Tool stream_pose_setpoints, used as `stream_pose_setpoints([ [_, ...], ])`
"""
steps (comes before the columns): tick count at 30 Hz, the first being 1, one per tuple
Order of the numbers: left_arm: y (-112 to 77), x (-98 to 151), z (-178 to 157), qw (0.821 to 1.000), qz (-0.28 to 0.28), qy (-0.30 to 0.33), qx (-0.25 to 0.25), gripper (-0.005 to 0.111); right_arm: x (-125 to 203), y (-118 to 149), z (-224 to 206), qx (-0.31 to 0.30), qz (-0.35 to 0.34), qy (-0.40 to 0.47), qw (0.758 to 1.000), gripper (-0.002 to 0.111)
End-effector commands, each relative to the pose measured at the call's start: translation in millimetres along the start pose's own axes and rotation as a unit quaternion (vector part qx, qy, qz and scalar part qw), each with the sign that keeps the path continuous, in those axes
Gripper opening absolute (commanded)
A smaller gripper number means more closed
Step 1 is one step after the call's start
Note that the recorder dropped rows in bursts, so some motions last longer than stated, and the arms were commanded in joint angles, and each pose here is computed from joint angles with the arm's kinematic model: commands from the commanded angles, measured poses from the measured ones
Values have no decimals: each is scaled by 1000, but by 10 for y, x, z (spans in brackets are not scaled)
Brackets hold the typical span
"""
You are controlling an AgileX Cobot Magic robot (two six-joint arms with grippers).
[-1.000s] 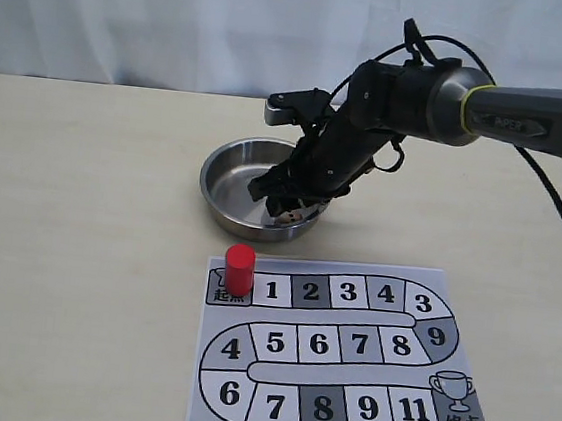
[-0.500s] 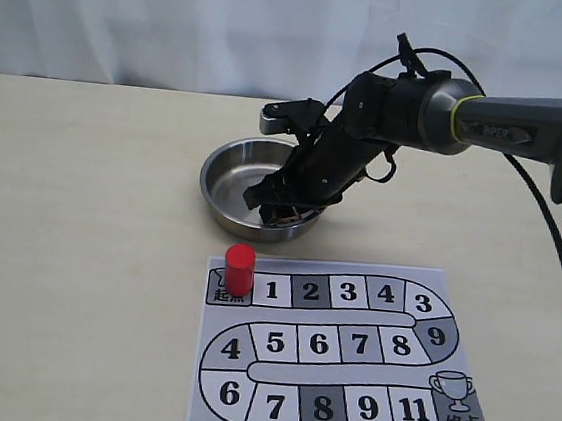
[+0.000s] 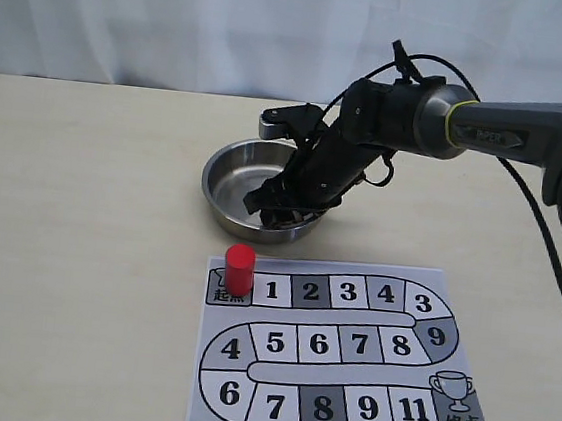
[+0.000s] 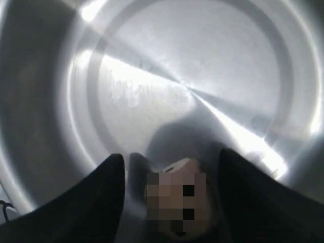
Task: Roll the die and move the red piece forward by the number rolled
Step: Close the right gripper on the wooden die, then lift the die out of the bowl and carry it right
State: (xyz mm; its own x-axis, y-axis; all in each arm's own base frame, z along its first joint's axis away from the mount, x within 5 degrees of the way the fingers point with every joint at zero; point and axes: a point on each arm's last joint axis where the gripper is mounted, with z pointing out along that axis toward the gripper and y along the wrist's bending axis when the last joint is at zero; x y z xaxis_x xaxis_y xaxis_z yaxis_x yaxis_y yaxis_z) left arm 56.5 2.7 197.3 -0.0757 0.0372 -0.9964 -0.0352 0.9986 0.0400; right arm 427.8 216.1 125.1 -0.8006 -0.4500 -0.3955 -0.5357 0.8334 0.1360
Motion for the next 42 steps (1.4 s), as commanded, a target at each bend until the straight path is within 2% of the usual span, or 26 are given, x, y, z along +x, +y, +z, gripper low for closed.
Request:
stream_pose_setpoints([
  [1, 0, -30, -4, 1000, 0, -10, 0, 0, -13, -4, -4, 4, -8, -3, 1000, 52],
  [2, 0, -30, -4, 1000, 0, -10, 0, 0, -13, -4, -4, 4, -8, -3, 1000, 52],
  [4, 0, -30, -4, 1000, 0, -10, 0, 0, -13, -4, -4, 4, -8, -3, 1000, 40],
  [7, 0, -30, -4, 1000, 0, -10, 0, 0, -55, 1, -64, 8, -9, -18, 1000, 6],
  [8, 0, -30, -4, 1000, 0, -10, 0, 0, -71, 3, -87, 8, -7, -25, 1000, 4],
  [18, 0, -30, -4, 1000, 0, -10, 0, 0, -267, 110, -771, 11, -19, -87, 996, 4],
  [25, 0, -30, -4, 1000, 0, -10, 0, 0, -220, 162, -1075, 7, -12, -72, 997, 4],
  [32, 0, -30, -4, 1000, 0, -10, 0, 0, 106, 99, -1212, 65, 5, -35, 997, 4],
  [36, 0, -30, -4, 1000, 0, -10, 0, 0, 378, 72, -1264, 75, 4, -13, 997, 4],
  [42, 0, -30, -4, 1000, 0, -10, 0, 0, 839, -257, -1409, 96, 57, -5, 994, 4],
])
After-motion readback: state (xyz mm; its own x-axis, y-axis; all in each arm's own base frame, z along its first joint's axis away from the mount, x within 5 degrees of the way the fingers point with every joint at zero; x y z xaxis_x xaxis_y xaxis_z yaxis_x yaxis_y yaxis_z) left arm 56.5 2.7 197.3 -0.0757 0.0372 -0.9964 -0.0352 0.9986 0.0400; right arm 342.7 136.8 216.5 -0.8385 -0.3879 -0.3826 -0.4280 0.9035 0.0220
